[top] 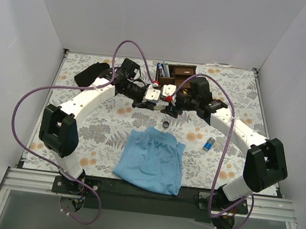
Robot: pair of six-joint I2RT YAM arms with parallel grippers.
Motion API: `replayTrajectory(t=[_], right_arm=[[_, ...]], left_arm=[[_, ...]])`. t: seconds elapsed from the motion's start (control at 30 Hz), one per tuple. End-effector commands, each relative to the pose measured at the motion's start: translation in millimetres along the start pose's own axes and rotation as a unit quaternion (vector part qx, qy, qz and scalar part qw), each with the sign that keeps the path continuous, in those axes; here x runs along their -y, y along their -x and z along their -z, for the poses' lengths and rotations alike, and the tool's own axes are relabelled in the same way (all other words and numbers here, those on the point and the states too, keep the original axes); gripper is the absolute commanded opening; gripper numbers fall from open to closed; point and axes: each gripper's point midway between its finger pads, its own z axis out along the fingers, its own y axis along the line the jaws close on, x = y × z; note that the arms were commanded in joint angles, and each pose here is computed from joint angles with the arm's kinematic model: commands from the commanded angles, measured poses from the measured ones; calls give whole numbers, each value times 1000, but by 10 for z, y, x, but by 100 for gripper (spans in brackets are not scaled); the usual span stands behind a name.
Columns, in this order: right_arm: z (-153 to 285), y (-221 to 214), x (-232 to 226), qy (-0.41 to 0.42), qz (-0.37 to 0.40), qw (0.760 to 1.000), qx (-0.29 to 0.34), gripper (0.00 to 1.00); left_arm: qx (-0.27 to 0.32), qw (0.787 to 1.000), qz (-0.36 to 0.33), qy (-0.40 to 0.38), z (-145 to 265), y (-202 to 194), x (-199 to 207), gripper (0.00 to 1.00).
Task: Sort the stationery into containers
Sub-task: Place the stationery in the storage box.
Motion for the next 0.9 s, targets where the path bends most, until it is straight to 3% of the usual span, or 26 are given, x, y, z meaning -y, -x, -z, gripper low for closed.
replayTrajectory(t=[0.0,0.87], right_arm=[[7,252,229,-25,34,999,25,56],[110,329,98,-17,13,999,34,54]], left_arm=[[22,1000,-22,1,92,222,85,0],[0,1000,-3,20,-14,13,-9,0]])
